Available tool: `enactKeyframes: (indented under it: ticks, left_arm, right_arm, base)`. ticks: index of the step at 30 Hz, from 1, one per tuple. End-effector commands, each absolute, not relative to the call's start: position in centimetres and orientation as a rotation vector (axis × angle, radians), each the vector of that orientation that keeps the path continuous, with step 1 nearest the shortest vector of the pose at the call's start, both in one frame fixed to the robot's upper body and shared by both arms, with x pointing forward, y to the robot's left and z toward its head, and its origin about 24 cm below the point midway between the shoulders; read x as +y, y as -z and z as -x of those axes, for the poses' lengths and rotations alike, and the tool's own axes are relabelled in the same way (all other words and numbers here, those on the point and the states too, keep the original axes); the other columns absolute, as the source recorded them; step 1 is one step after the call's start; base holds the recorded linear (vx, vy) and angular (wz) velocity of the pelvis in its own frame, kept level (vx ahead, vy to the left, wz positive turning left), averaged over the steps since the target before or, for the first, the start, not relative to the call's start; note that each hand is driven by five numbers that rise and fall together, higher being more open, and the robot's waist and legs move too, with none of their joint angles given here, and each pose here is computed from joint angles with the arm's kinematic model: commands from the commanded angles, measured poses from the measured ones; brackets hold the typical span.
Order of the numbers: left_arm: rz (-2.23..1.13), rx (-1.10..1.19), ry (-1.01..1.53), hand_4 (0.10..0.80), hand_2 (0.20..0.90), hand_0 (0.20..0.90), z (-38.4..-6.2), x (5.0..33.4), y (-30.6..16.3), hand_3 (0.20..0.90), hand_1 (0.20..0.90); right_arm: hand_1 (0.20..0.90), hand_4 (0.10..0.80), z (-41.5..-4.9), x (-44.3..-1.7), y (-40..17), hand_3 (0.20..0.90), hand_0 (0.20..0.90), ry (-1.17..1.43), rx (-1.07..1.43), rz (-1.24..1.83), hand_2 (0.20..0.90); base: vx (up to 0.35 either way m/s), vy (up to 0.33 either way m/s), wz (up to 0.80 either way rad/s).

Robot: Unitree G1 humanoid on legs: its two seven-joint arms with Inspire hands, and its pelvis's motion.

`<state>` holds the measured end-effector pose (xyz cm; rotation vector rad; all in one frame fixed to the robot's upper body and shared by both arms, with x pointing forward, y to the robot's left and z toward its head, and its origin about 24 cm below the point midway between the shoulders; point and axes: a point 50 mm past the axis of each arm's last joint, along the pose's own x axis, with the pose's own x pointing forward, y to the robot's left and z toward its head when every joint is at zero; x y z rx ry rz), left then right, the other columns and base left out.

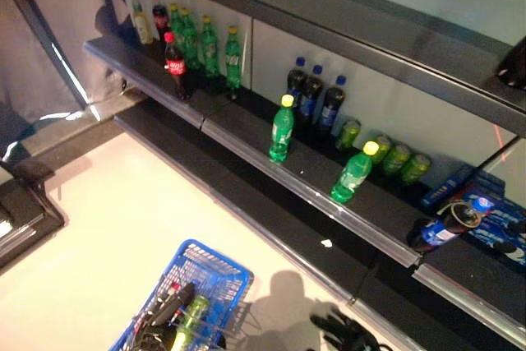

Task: Pick up the drink and place into the basket.

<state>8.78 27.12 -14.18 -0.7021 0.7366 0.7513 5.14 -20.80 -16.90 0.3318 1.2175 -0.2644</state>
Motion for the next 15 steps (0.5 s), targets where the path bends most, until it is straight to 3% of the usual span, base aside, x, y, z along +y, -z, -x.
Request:
enactKeyframes:
  ticks: [1,7,15]
  left_arm:
    - [0.684,0.752,-0.723,0.100,0.300,0.300,-8.9,25.0,14.9,0.200,0.300]
    - [0.675,0.853,-0.808,0.100,0.300,0.300,-6.8,24.5,15.9,0.200,0.300]
    - [0.667,0.862,-0.798,0.100,0.300,0.300,-6.9,24.6,15.9,0.200,0.300]
  right_arm:
    - [0.900,0.800,-5.2,-22.7,16.7,0.900,0.900,0.279,1.197,-0.159,0.900]
    - [0.900,0.800,-2.8,-22.6,17.2,0.900,0.900,0.276,1.308,-0.035,0.900]
    - [0.900,0.800,-3.0,-22.7,17.2,0.900,0.900,0.208,1.337,-0.016,0.900]
  base:
    - [0.025,-0.005,-0.24]
    - [0.010,-0.003,-0.16]
    - [0.000,0.000,0.00]
